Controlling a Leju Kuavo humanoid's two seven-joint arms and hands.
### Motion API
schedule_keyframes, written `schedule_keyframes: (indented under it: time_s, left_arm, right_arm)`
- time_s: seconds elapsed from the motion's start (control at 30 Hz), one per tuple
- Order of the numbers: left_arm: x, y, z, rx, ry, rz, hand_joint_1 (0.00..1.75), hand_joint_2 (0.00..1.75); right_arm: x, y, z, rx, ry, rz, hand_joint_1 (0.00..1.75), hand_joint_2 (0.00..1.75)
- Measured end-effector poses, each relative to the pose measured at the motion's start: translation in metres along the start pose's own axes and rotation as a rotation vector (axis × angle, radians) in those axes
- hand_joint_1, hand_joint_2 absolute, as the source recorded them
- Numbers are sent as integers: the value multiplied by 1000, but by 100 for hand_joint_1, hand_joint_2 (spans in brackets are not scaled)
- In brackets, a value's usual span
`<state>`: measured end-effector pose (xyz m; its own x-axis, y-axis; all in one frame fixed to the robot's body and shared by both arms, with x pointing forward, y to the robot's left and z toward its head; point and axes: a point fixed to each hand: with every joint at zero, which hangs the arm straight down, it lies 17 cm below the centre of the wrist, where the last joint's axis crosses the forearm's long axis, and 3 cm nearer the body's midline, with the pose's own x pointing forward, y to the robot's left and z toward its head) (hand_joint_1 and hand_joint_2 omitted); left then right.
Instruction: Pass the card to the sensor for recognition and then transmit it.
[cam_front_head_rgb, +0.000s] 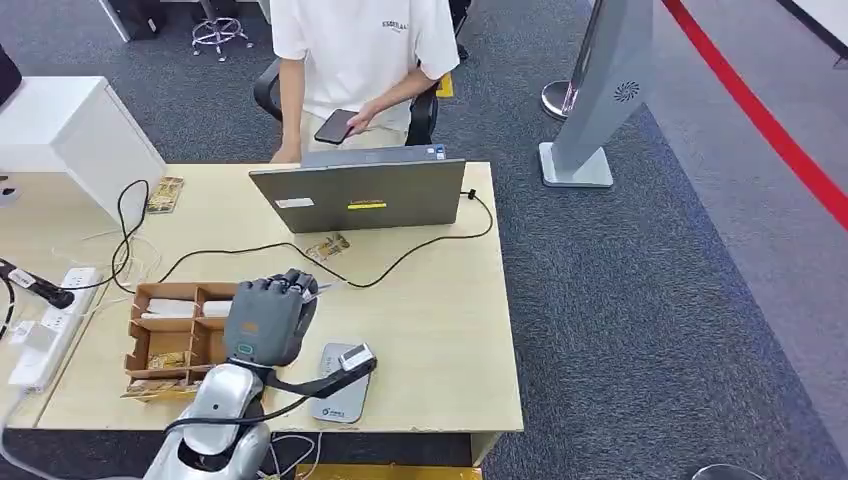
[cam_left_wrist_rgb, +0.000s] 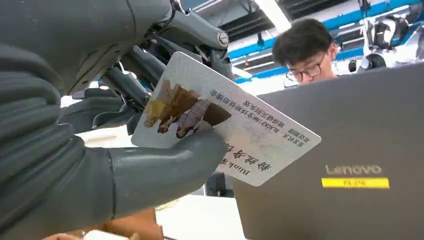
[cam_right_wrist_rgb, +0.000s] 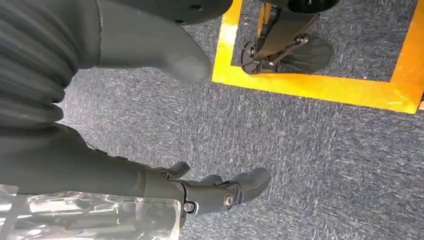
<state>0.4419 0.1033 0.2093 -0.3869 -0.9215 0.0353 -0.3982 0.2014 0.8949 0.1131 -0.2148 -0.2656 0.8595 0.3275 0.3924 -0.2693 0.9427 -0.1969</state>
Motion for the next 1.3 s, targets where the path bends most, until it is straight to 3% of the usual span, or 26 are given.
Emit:
schedule_keyframes:
  time_s: [0.2, 0.53, 0.9, 1.13, 1.3]
  left_arm:
    - [34, -14, 17, -40, -63, 33, 175, 175]
    - [64, -22, 39, -87, -62, 66, 175, 175]
    - [63, -31, 48, -133, -41, 66, 175, 175]
    - [36, -33, 52, -143, 80, 41, 175, 175]
    - [28, -37, 58, -158, 83, 25, 175, 175]
  right_arm:
    - [2, 1, 0, -8, -5, 1, 0, 175]
    - [-1, 1, 1, -20, 8, -25, 0, 175]
    - [-3, -1, 1, -30, 15, -33, 0, 175]
    - [-6, -2, 1, -35, 28, -27, 0, 175]
    - [-9, -2, 1, -36, 35, -27, 0, 175]
